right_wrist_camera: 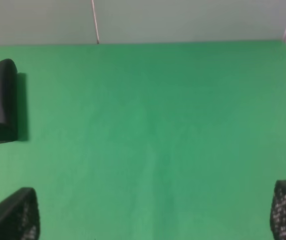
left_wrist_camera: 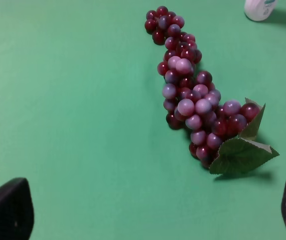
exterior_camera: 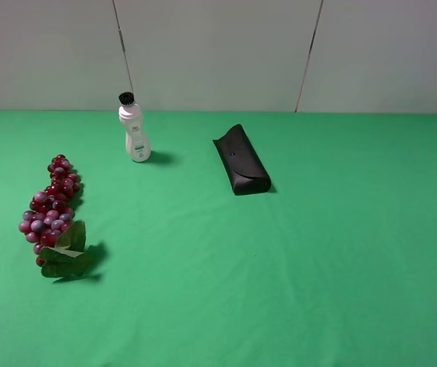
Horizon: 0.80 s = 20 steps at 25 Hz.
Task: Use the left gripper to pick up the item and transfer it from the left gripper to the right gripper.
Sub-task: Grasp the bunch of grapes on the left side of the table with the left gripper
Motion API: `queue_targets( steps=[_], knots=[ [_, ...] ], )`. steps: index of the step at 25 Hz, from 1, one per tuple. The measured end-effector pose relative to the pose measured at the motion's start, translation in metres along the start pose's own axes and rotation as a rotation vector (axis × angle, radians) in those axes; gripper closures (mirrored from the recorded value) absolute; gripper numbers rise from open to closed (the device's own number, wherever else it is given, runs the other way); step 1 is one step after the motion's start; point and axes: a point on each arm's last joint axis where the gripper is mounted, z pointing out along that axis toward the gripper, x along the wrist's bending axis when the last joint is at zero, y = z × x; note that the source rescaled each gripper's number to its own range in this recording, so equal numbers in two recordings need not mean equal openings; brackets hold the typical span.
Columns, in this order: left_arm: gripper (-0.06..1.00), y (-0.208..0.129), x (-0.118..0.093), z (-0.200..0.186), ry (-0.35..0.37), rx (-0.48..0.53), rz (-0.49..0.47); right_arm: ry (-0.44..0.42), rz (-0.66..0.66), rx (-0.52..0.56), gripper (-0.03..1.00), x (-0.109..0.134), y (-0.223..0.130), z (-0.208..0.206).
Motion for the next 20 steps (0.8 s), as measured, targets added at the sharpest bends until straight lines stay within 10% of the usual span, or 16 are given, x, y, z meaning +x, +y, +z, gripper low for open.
queue_targets(
  steps=[20],
  knots=[
    [-0.06,0.0,-0.0002,0.0,-0.002,0.0,-0.001,0.0,0.0,0.0,-0.03,0.0,0.0,0.0]
  ],
)
